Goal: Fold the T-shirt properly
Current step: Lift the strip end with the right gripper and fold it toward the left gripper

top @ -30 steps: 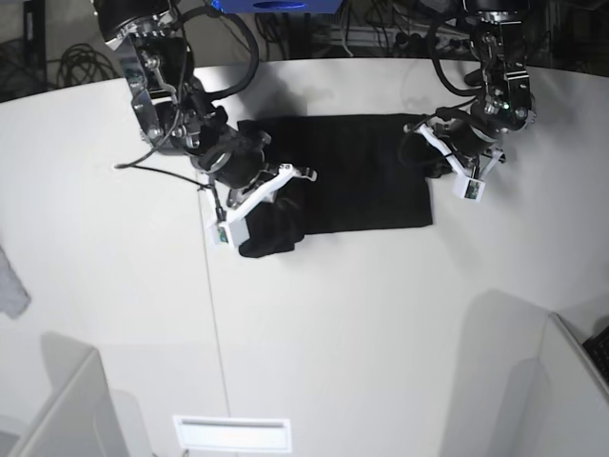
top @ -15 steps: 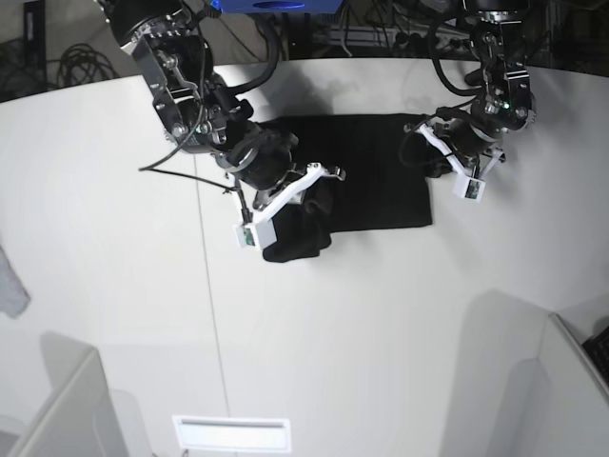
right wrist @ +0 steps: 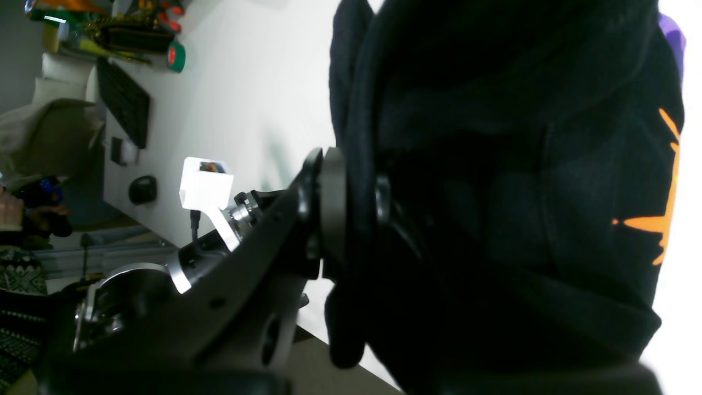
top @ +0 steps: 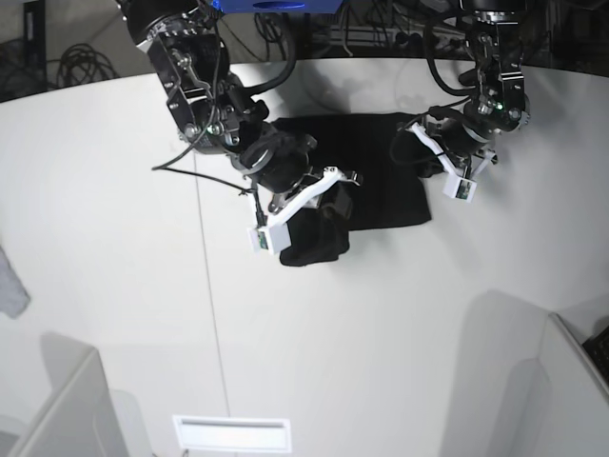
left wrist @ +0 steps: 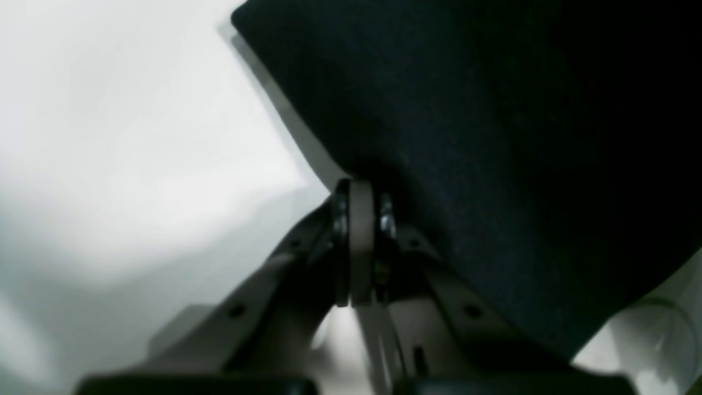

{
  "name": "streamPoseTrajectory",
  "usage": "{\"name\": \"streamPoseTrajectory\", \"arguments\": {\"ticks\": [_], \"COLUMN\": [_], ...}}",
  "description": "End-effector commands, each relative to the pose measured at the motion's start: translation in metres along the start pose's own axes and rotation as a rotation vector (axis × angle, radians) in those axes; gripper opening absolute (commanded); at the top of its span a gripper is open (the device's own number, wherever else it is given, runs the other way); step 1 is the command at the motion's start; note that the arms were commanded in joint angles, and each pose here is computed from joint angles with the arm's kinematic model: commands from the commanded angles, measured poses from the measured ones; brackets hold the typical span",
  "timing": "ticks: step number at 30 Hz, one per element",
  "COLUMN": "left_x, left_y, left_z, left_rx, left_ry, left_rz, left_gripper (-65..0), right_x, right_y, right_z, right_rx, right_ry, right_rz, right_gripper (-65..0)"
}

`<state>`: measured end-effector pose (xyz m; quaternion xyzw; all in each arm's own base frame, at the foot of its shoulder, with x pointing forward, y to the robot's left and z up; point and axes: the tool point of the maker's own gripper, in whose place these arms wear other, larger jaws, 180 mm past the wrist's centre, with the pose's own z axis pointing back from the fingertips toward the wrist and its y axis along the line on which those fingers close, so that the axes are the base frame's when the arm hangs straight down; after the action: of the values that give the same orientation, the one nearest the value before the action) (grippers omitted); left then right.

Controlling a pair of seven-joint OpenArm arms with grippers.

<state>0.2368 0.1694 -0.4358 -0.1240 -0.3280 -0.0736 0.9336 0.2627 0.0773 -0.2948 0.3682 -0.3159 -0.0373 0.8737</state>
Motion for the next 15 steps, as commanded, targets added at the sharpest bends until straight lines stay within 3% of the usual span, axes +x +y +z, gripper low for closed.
{"name": "streamPoseTrajectory", "arguments": {"ticks": [1,5,15], "left_x": [-0.018,-0.017,-0.014], "left_y": [0.007,0.008,0.009], "left_z": [0.002,0.002,0.005], "left_rx": [0.029,0.032,0.036], "left_ry": [0.082,0.08,0.07], "left_rz": [-0.021,-0.019,-0.025], "left_gripper": [-65.0,-65.0,-65.0], "right_x": [0.006,0.0,-0.007], "right_y": [0.017,0.033,0.03], "right_z": [0.001,-0.004,-0.018], "right_rx": [0.05,0.087,0.038], "right_ry": [-0.023,0.004,-0.033], "right_rz": [0.024,0.081,0.165], "right_gripper": [-65.0,-65.0,-65.0]}}
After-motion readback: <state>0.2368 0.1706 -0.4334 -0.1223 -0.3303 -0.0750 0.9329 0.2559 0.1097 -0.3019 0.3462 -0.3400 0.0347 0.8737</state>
